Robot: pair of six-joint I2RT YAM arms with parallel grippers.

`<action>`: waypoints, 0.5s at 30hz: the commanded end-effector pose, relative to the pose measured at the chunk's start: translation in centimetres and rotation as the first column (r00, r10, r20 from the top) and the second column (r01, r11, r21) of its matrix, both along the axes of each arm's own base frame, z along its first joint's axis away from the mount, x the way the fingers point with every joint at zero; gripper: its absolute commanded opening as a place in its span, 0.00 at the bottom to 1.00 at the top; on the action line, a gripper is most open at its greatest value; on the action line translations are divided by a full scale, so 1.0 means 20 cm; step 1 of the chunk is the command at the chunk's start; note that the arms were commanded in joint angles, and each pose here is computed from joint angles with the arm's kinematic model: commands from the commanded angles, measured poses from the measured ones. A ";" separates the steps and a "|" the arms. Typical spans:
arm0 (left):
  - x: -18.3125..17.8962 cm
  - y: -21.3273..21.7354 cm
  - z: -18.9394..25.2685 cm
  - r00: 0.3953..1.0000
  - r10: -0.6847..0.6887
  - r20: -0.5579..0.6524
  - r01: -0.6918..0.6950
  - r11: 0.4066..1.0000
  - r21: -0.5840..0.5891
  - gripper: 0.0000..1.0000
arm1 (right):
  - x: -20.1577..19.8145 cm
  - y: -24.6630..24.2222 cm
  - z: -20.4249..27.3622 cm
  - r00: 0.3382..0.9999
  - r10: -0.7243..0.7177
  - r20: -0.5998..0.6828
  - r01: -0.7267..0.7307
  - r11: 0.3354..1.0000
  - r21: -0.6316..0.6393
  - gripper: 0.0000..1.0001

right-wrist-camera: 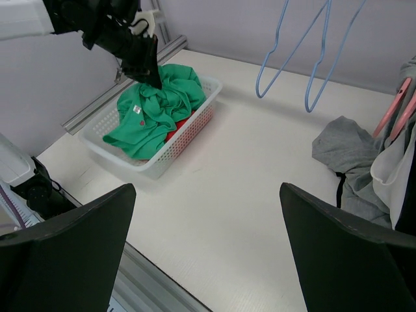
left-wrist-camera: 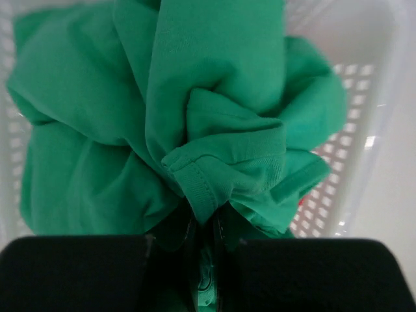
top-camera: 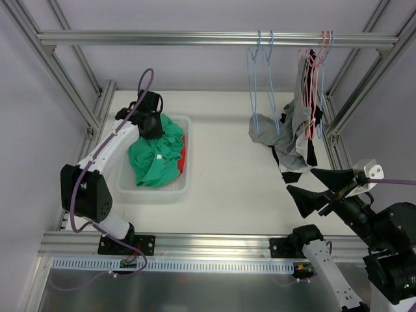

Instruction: Remove the tank top from the hanger

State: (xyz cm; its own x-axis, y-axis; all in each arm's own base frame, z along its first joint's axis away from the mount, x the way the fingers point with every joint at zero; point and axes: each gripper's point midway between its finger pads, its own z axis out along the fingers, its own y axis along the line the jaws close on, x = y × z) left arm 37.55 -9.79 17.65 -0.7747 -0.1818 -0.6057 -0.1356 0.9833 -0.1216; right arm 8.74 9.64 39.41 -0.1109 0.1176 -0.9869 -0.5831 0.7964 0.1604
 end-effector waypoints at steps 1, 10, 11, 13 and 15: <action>-0.04 -0.01 -0.22 0.992 0.071 -0.103 -0.075 0.997 -0.030 0.00 | 0.00 0.03 0.00 1.000 0.029 -0.006 -0.029 0.999 0.016 0.99; -0.19 0.06 -0.74 0.929 0.152 -0.339 -0.132 0.988 0.081 0.00 | 0.00 0.06 -0.02 0.998 0.059 -0.018 -0.059 0.998 0.031 1.00; -0.20 0.06 -0.75 0.928 0.151 -0.341 -0.130 0.988 0.082 0.00 | 0.00 0.06 -0.03 0.998 0.059 -0.020 -0.059 0.998 0.031 0.99; -0.19 0.06 -0.70 0.939 0.137 -0.316 -0.119 0.990 0.077 0.00 | 0.00 0.06 -0.03 0.998 0.059 -0.021 -0.059 0.998 0.031 1.00; -0.19 0.06 -0.63 0.950 0.116 -0.289 -0.101 0.993 0.067 0.00 | 0.01 0.06 -0.03 0.998 0.053 -0.032 -0.052 0.998 0.031 0.99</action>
State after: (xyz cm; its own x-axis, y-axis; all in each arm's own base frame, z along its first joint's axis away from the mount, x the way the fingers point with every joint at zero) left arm 35.23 -9.43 5.14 -0.8882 -0.2495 -0.3860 -0.2543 0.9663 -0.0395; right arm 8.99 10.47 38.01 -0.1676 0.1210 -0.9784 -0.6056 0.7705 0.1990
